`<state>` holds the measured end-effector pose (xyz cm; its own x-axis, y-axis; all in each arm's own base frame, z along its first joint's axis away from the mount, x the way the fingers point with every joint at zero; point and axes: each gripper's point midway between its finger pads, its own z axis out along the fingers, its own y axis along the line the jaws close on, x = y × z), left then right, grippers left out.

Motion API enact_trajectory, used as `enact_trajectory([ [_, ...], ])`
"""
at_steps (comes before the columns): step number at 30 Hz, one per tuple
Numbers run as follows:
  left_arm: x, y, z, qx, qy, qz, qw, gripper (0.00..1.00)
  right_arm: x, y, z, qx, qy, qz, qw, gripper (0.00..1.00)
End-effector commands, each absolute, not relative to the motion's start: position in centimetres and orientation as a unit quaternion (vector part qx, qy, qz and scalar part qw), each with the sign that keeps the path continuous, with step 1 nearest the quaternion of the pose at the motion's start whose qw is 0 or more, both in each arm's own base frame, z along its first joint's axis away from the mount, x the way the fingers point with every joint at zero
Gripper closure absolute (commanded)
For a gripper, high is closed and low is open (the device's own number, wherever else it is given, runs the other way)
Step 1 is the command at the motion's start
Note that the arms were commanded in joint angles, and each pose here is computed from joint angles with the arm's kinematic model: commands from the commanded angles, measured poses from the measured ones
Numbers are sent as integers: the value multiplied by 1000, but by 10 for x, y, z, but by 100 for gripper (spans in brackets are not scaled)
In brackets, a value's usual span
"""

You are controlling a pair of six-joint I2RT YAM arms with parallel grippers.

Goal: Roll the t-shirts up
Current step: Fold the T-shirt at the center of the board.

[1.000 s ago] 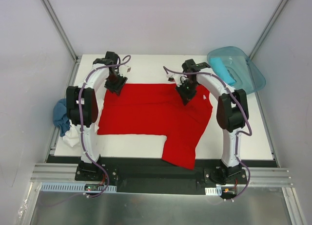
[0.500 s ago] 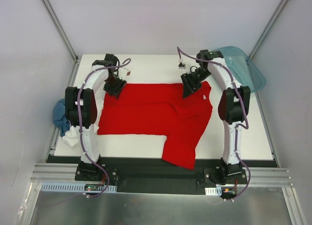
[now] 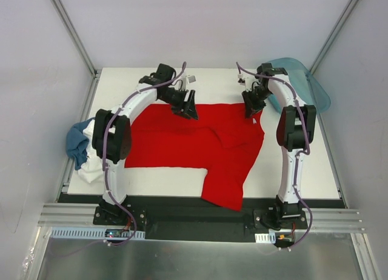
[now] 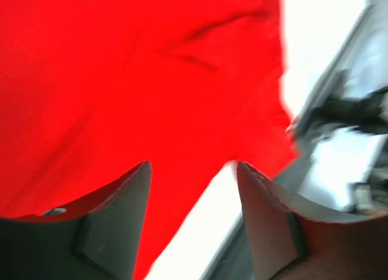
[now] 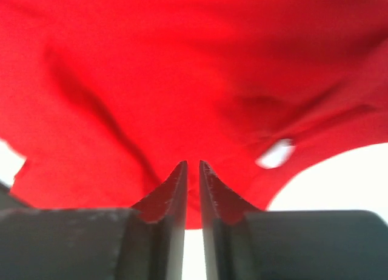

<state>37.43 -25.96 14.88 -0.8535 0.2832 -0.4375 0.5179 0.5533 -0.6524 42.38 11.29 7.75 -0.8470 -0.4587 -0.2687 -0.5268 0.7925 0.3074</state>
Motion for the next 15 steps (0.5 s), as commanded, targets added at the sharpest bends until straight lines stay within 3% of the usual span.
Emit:
enact_trajectory([
  [1, 387, -299, 142, 92, 864, -485, 95, 39, 436, 98, 49, -241, 957, 144, 72, 89],
  [8, 371, -356, 97, 68, 878, -473, 30, 40, 456, 84, 33, -225, 965, 111, 82, 92],
  [15, 344, -373, 59, 42, 897, -441, -19, 41, 459, 79, 31, -205, 967, 126, 84, 92],
])
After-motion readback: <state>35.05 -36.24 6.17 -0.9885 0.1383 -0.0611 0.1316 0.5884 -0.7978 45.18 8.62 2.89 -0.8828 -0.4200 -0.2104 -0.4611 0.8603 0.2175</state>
